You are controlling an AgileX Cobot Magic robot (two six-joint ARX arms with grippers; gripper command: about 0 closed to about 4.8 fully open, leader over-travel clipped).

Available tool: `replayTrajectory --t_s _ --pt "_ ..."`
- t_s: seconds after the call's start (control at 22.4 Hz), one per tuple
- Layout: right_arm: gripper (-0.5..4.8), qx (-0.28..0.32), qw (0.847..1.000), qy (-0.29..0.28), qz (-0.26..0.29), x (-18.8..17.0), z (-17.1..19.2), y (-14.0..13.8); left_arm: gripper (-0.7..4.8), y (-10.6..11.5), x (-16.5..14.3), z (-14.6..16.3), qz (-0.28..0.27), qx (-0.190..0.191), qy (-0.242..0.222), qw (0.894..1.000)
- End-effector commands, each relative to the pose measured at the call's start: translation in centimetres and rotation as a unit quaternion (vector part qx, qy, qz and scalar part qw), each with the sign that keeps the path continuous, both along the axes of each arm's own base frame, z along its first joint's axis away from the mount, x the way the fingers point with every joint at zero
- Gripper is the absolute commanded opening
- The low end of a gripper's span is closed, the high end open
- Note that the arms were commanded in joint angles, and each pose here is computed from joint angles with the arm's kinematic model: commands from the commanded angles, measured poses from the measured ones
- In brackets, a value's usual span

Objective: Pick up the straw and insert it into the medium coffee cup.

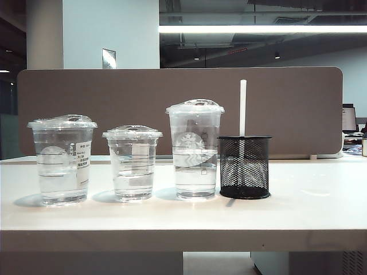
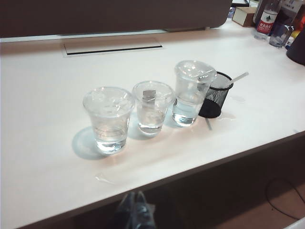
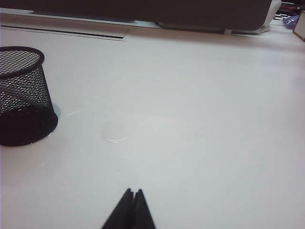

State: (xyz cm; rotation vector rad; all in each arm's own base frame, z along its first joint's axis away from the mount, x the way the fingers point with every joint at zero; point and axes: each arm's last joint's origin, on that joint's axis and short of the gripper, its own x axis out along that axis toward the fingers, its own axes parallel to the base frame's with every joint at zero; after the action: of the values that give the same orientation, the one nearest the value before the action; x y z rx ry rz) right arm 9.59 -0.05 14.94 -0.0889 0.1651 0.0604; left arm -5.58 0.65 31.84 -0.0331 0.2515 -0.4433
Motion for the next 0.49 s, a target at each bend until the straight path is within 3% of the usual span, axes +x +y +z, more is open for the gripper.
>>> replayTrajectory --t_s 0.04,0.18,0.27,0.36,0.49 --pt "-0.05 -0.002 1.0 -0.004 -0.001 0.05 -0.11 -0.01 -0.03 -0.04 0.04 0.17 -0.003 -0.004 -0.004 1.0" --pt "-0.05 -0.002 1.0 -0.004 -0.001 0.05 -0.11 -0.01 -0.03 -0.11 -0.01 0.15 -0.013 -0.016 0.003 1.0" --pt "-0.05 -0.002 1.0 -0.004 -0.001 0.05 -0.11 -0.01 -0.03 -0.45 -0.35 -0.19 -0.085 -0.034 0.031 0.995" --pt "-0.05 -0.002 1.0 -0.004 -0.001 0.05 -0.11 -0.01 -0.03 -0.69 -0.67 -0.52 -0.147 -0.025 0.041 0.988" --pt "-0.05 -0.002 1.0 -0.004 -0.001 0.05 -0.11 -0.01 -0.03 -0.55 -0.69 -0.56 -0.165 -0.005 0.03 0.986"
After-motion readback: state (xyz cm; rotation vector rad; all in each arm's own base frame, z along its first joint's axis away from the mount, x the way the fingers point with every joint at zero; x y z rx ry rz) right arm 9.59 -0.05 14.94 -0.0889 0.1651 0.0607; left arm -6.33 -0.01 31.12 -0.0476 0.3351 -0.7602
